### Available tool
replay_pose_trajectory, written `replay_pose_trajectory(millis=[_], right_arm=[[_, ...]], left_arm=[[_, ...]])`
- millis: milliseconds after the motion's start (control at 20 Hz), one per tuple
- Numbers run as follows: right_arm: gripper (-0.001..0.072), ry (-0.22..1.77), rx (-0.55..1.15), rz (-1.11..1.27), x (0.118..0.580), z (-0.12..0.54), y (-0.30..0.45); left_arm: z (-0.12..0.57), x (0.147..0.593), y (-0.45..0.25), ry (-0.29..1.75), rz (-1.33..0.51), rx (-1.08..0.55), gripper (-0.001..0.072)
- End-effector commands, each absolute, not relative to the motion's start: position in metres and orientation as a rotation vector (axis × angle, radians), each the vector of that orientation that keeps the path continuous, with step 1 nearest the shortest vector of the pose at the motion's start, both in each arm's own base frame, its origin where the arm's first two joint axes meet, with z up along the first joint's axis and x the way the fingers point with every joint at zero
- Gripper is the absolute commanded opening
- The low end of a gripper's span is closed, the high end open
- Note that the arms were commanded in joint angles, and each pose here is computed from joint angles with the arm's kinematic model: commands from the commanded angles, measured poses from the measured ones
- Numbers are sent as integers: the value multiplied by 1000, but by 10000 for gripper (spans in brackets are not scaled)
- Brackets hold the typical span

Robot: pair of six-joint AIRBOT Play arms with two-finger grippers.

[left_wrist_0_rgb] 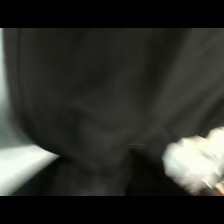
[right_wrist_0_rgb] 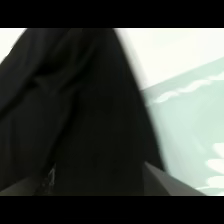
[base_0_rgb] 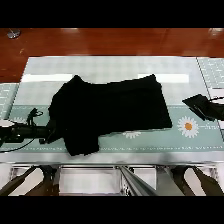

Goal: Fold the shirts.

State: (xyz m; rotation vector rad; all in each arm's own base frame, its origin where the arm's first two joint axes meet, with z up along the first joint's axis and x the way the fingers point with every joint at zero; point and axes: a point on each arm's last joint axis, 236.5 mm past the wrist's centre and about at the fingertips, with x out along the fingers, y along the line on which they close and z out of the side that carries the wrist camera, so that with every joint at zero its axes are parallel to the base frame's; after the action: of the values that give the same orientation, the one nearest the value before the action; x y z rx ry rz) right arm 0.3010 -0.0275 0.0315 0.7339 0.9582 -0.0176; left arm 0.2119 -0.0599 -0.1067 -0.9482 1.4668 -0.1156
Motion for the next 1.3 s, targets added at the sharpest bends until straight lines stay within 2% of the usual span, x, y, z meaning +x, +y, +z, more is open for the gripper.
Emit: replay_pose_trajectory(millis=[0, 100, 200, 400, 500, 800, 1100, 1250], right_arm=[[613, 1024, 713, -257, 276, 6, -79], [613, 1185, 717, -347, 239, -23, -84], [613, 1316, 769, -326, 214, -50, -54], [612, 1440, 684, -197, 205, -67, -14], [613, 1508, 699, -151, 203, -77, 1], [613, 1455, 816, -76, 254, -84, 18], [612, 1546, 900, -70, 255, -102, 27], [600, 1468, 936, -65, 277, -100, 26]], left_arm=[[-95, 236, -73, 1341, -204, -979, 18], [-92, 237, -75, 1329, -222, -982, 17], [-92, 237, -75, 1331, -224, -983, 18], [-92, 237, -76, 1331, -225, -985, 18], [-91, 236, -76, 1334, -228, -987, 17], [-91, 235, -78, 1340, -237, -989, 18], [-91, 235, -78, 1340, -237, -989, 18], [-90, 234, -79, 1337, -259, -968, 18]])
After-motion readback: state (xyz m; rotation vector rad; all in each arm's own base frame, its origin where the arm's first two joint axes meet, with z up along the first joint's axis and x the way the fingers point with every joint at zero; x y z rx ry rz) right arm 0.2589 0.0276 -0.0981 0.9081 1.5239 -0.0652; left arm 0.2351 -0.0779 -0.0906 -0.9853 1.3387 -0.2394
